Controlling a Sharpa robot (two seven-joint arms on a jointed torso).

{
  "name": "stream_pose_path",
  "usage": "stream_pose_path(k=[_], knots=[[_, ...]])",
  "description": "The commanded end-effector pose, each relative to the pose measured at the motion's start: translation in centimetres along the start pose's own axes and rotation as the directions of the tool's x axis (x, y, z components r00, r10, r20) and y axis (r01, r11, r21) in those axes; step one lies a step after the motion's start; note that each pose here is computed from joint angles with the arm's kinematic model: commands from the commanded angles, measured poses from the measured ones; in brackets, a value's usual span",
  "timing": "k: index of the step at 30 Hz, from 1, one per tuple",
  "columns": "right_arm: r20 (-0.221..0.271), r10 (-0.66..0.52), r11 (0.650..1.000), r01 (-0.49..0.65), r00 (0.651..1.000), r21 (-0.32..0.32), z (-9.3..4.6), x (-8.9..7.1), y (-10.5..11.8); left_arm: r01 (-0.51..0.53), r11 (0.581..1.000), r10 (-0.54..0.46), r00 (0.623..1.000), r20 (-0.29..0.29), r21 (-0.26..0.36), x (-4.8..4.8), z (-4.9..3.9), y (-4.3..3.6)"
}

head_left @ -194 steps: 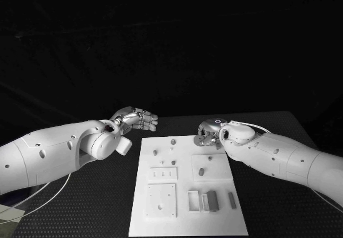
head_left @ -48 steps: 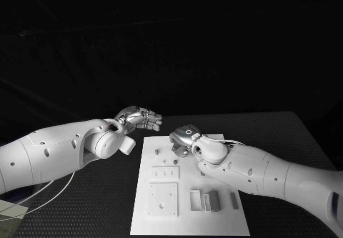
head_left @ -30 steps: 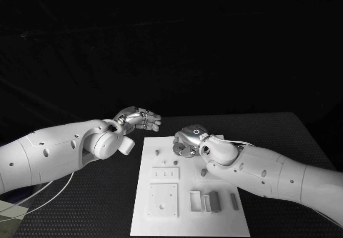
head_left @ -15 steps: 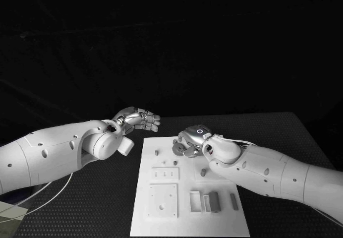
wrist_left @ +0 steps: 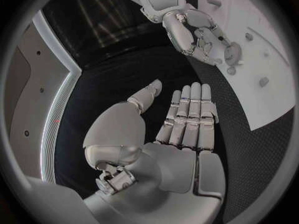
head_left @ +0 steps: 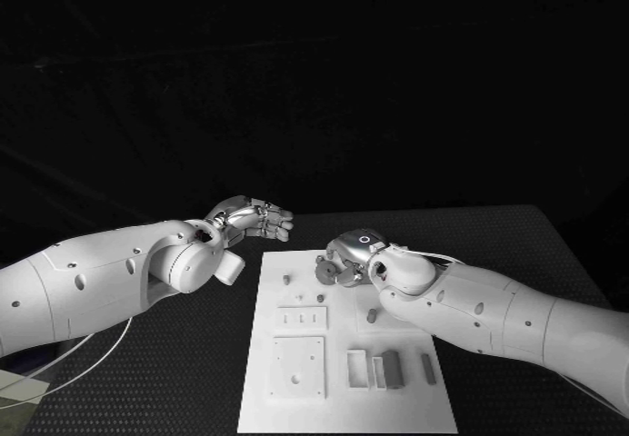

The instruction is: Assemble the parts on the task board

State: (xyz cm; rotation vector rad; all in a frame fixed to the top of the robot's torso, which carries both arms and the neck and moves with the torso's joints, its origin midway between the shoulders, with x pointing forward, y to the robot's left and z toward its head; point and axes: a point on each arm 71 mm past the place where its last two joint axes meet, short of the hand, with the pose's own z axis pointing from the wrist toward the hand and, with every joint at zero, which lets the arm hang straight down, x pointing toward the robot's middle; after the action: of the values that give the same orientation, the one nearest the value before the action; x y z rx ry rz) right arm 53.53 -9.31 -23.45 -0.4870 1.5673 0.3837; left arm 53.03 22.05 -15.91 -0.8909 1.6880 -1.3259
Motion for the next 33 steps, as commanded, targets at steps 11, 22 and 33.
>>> stream_pose_path(k=[11,22,33], knots=[[-0.042,-0.002,1.000,0.001,0.999,-0.018,0.11,0.43,0.33,-0.001,1.000,0.002,1.000,-0.012,0.012,0.24,0.10,-0.25],[-0.054,-0.002,1.000,0.001,0.999,-0.024,0.10,0.74,0.48,-0.002,1.000,0.002,1.000,-0.010,0.012,0.22,0.09,-0.25],[-0.047,0.012,1.000,-0.013,0.999,-0.017,0.09,0.78,0.47,-0.002,1.000,0.002,1.000,-0.009,0.011,0.21,0.10,-0.24]])
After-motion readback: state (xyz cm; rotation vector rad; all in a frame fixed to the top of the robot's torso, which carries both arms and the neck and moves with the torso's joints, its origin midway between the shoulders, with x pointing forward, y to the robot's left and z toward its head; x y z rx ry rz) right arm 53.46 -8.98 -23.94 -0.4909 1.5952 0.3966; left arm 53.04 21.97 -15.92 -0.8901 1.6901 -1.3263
